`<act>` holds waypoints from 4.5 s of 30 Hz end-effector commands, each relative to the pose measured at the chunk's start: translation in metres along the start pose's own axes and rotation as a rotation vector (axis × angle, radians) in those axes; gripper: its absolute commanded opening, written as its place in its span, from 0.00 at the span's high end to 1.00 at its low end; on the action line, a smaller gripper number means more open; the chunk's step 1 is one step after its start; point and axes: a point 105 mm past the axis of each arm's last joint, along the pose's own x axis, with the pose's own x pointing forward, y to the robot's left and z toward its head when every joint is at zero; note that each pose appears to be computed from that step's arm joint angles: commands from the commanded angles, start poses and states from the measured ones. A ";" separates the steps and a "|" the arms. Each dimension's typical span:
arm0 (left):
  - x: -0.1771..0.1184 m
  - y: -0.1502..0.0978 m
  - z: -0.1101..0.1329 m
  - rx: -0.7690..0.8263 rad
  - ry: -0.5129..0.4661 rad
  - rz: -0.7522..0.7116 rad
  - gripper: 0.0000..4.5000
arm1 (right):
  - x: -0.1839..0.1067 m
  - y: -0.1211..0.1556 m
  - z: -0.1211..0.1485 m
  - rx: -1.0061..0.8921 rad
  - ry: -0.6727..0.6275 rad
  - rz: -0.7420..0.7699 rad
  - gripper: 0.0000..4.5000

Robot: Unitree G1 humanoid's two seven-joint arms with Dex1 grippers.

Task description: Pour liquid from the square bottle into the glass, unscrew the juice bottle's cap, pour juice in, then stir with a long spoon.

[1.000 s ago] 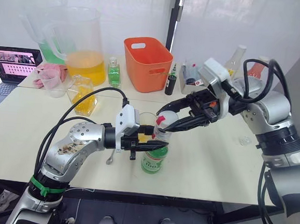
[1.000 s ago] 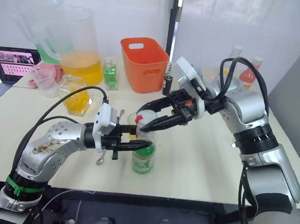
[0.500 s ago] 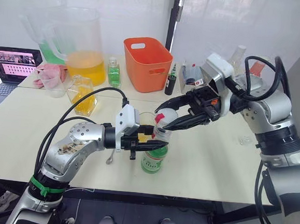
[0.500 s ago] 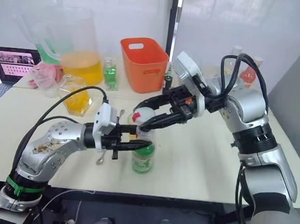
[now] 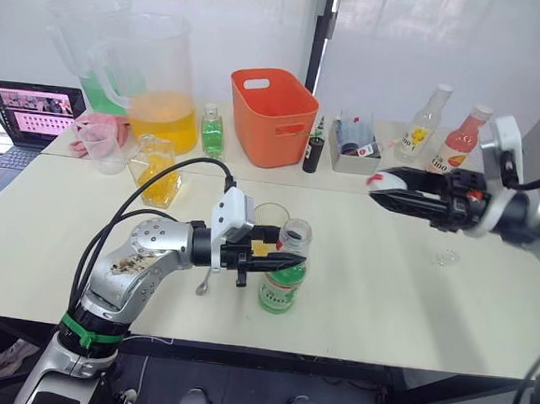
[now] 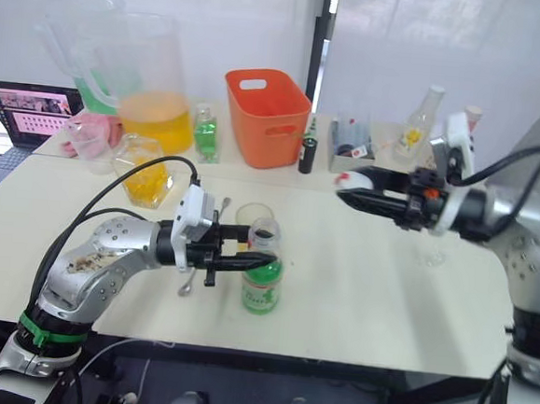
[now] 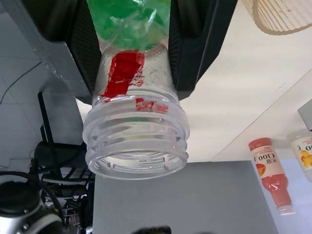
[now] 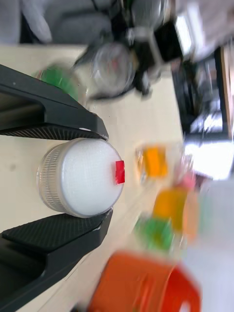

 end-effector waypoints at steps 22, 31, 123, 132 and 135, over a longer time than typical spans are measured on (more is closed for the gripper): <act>0.001 0.000 -0.008 -0.015 0.030 0.003 0.68 | -0.042 -0.083 -0.152 0.134 0.164 -0.869 0.63; 0.002 0.000 -0.008 -0.012 0.028 0.004 0.68 | -0.044 -0.090 -0.177 0.172 0.194 -0.923 0.63; -0.053 0.156 0.047 0.836 0.165 0.475 0.68 | 0.033 0.076 -0.004 -0.024 -0.052 0.027 0.01; -0.038 0.149 0.035 1.042 0.210 0.457 0.68 | 0.034 0.078 -0.003 -0.016 -0.047 0.014 0.01; -0.034 0.146 0.030 1.092 0.222 0.440 0.68 | 0.034 0.078 -0.005 -0.017 -0.036 -0.001 0.01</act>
